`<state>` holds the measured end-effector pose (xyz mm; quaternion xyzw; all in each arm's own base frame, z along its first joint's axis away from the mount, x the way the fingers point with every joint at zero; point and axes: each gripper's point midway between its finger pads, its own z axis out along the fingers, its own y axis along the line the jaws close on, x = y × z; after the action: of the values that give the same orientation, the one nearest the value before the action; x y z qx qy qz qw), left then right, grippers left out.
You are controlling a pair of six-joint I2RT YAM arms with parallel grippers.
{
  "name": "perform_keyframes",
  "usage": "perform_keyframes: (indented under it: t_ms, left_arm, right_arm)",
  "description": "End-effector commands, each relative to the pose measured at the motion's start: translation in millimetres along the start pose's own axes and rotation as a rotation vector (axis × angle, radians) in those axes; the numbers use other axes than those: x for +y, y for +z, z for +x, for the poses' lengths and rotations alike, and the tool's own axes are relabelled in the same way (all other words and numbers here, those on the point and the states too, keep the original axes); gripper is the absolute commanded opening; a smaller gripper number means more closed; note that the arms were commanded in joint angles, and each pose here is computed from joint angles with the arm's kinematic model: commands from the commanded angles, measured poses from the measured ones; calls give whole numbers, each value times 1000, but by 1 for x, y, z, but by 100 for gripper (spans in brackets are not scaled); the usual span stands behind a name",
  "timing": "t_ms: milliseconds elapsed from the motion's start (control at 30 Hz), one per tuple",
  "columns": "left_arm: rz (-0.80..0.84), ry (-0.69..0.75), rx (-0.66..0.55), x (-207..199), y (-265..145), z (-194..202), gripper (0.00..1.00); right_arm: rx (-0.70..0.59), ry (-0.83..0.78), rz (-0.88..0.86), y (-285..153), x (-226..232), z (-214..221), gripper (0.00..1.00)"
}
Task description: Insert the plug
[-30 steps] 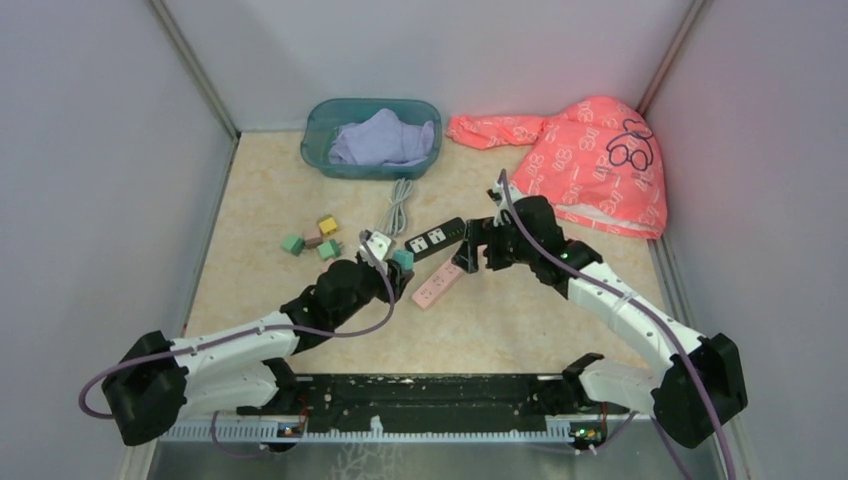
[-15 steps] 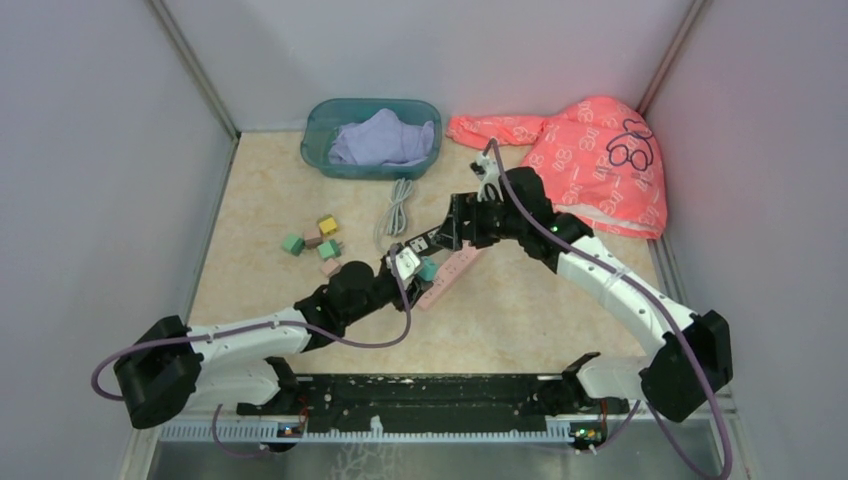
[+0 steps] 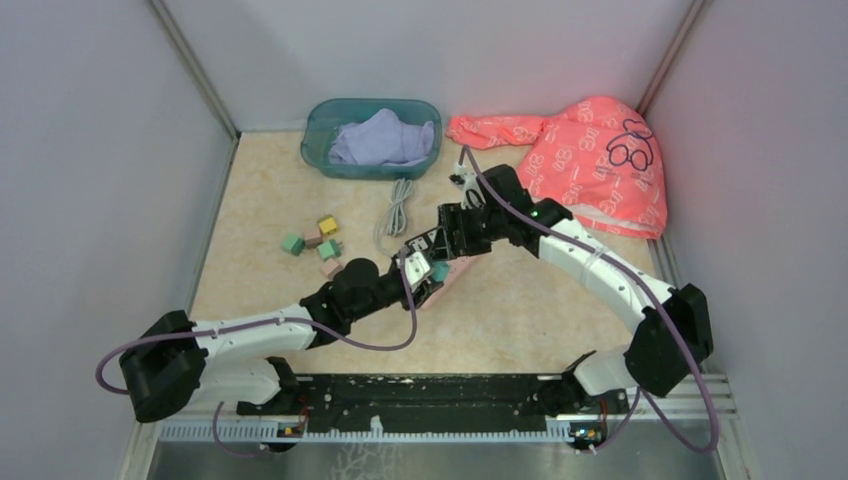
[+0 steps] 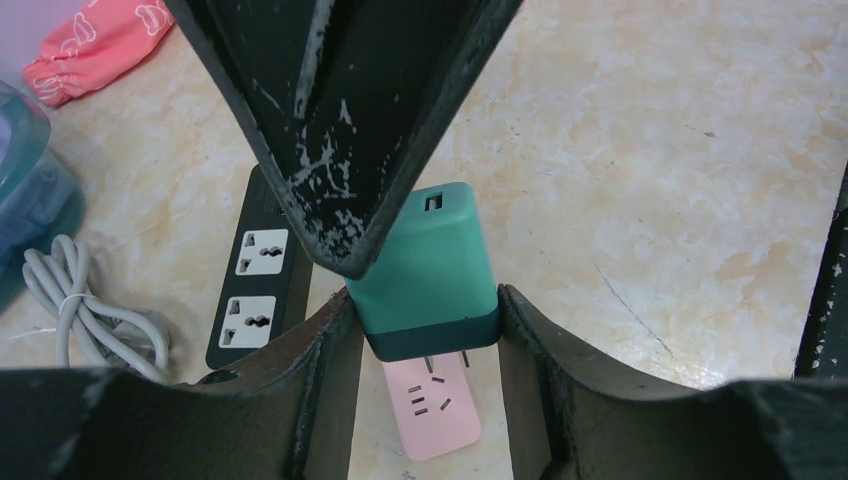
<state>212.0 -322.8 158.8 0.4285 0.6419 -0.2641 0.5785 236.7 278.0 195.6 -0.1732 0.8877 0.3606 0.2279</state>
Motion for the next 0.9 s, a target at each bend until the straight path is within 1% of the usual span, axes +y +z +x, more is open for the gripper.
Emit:
perform_keyframes:
  t_ms: [0, 167, 233, 467, 633, 667, 733, 833, 867]
  left_arm:
    - [30, 33, -87, -5, 6, -29, 20]
    - [32, 44, -97, -6, 5, -30, 18]
    - [36, 46, -98, -7, 5, -30, 18]
    - [45, 50, -103, -9, 7, -28, 17]
    - [50, 55, -106, -11, 8, -30, 16]
    - [49, 56, -104, -11, 8, -29, 16]
    - [47, 56, -96, -11, 9, -26, 18]
    - [34, 42, -77, -9, 9, -22, 24]
    - [24, 36, -68, -8, 9, -19, 29]
  right_arm:
    - [46, -50, -27, -4, 15, -1, 64]
    - [79, -58, -11, -1, 8, 10, 56]
    - [92, -57, -32, 0, 11, 13, 53]
    - [144, -65, -46, 4, 12, 25, 51]
    - [159, -70, -42, 7, 11, 29, 45]
    - [157, -71, -40, 7, 10, 29, 43]
    - [156, -74, -35, 7, 9, 28, 34]
    - [154, -82, -28, 8, 8, 28, 18]
    - [150, -86, -22, 8, 6, 28, 13]
